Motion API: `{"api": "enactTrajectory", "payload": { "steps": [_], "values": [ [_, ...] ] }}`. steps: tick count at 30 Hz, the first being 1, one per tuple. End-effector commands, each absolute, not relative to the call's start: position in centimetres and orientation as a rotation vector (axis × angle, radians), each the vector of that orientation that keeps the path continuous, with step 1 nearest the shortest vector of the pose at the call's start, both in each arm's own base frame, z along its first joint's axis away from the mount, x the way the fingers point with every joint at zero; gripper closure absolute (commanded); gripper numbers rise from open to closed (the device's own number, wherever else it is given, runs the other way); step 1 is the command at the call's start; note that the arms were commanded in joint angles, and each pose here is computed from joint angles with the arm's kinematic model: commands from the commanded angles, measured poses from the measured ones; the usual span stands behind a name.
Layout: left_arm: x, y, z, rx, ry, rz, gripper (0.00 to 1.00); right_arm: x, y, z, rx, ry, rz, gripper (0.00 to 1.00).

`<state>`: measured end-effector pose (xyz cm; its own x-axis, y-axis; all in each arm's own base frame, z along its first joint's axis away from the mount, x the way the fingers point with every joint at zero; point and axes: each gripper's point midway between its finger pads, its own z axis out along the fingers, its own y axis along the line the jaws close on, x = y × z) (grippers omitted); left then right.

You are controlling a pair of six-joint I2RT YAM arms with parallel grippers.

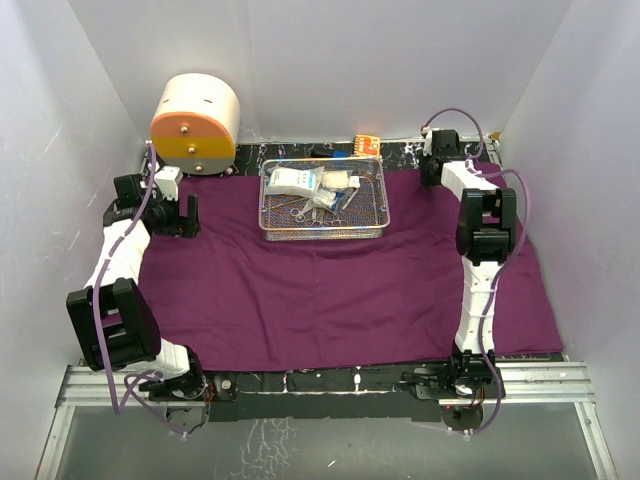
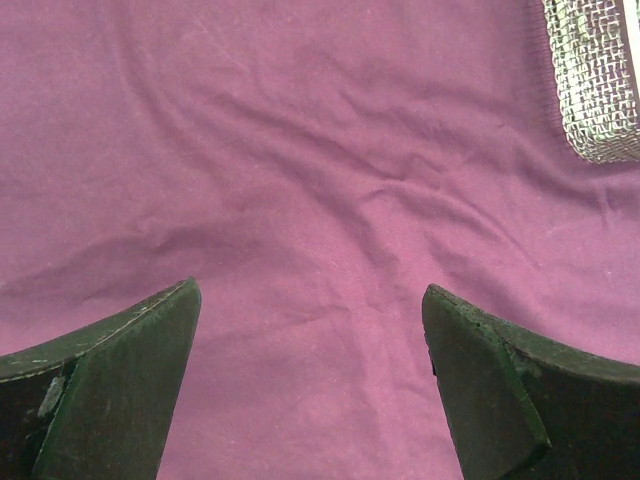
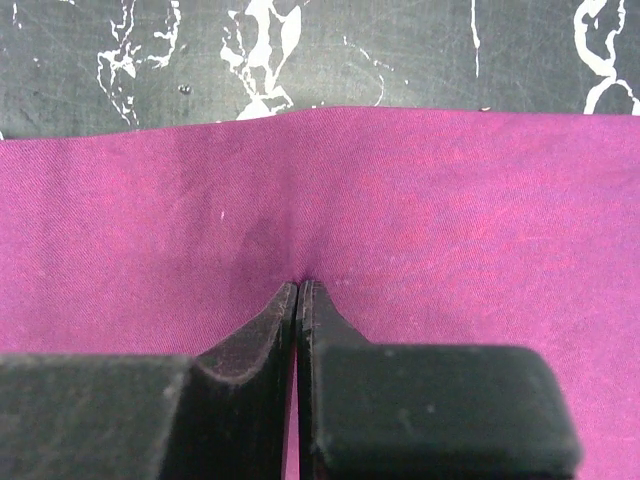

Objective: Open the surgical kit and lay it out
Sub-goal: Smooth out the surgical kit at the center of the board.

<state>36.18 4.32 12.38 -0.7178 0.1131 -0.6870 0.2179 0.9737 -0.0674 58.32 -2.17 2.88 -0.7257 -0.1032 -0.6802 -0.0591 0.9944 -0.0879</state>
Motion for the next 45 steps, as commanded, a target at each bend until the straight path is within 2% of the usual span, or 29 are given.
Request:
{"api": "enactTrajectory", "payload": {
  "steps": [1,14,23,27,31,35,42,45],
  "values": [
    [36.2,4.6,12.3,0.222,2.367,-0.151,0.09,60.4,-3.1,3.2,-0.089,2.331,-0.128,1.0],
    [36.2,4.9,12.1,0.206,2.363,-0.124,0.09,61.9,-3.4,3.1,-0.093,2.312,-0.141,1.0],
    [37.7,6.1,11.0,0.172,2.396,-0.078,0.09,61.0,-3.3,4.0,-0.111,2.316,-0.142,0.99],
    [39.8,7.2,10.5,0.138,2.374,-0.039,0.09,60.7,-2.9,6.3,-0.14,2.301,-0.117,0.79],
    [42.5,8.1,9.7,0.093,2.341,-0.016,0.09,60.0,-2.4,9.1,-0.168,2.287,-0.093,0.68],
    [45.4,9.2,8.8,0.046,2.313,0.009,0.09,58.1,-2.2,10.8,-0.214,2.296,-0.088,0.64],
    [50.0,10.7,7.4,0.024,2.252,0.044,0.09,52.8,-2.7,11.1,-0.295,2.342,-0.14,0.62],
    [51.0,11.3,5.6,0.032,2.279,0.058,0.14,50.9,-2.8,11.1,-0.304,2.349,-0.155,0.62]
  ]
}}
